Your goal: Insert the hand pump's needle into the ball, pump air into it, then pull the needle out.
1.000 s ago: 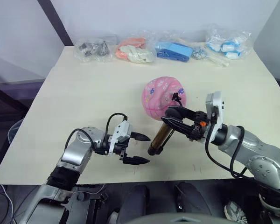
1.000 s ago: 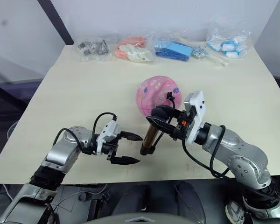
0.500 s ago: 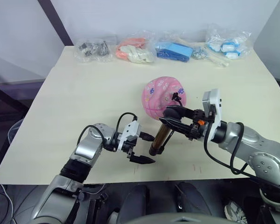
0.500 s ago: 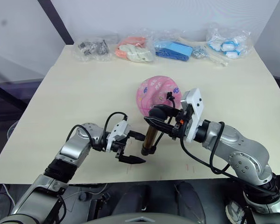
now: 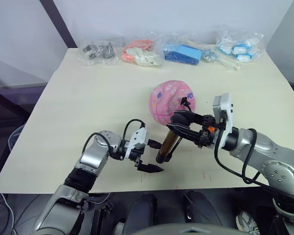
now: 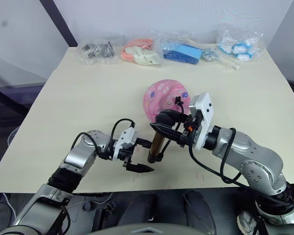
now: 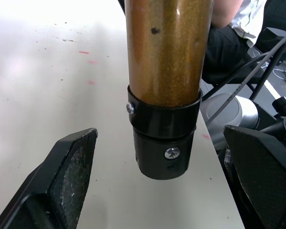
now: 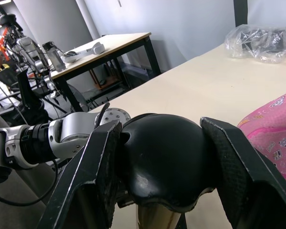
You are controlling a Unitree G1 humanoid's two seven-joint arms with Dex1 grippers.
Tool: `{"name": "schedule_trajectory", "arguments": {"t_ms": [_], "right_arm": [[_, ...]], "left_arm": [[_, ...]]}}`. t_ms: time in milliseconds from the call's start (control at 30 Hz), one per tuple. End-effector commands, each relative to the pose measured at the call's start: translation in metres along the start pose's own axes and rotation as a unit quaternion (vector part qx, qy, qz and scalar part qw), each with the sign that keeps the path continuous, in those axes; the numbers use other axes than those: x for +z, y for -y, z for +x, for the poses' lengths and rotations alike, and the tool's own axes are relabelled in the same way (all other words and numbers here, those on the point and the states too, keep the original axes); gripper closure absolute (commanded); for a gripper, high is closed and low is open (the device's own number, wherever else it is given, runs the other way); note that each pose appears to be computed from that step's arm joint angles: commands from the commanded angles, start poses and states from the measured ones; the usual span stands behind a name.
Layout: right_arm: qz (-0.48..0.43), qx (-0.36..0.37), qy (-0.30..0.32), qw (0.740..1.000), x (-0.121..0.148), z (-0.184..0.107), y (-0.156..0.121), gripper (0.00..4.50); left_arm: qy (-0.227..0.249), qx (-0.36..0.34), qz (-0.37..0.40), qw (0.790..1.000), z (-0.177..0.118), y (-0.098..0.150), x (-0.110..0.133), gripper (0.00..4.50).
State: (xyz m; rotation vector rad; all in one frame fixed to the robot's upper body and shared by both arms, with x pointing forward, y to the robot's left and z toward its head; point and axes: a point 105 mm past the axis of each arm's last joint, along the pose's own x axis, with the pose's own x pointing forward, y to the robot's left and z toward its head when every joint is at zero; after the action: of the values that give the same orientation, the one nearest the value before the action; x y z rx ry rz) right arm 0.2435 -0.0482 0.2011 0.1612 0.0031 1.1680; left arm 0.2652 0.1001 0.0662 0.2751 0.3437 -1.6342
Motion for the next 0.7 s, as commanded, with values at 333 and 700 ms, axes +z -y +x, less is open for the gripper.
{"name": "schedule_trajectory", "arguments": {"t_ms": [333, 700], "right_arm": [[-0.025, 0.012, 0.016, 0.999, 0.011, -0.002, -0.009, 2.38], [-0.081, 0.021, -0.036, 0.996, 0.0, -0.025, -0.009, 2.38]], "left_arm": [[0.012, 0.006, 0.008, 1.0, 0.003, -0.001, 0.004, 3.42], [0.026, 0.012, 0.027, 0.999, 0.034, -0.003, 0.005, 3.42]]}}
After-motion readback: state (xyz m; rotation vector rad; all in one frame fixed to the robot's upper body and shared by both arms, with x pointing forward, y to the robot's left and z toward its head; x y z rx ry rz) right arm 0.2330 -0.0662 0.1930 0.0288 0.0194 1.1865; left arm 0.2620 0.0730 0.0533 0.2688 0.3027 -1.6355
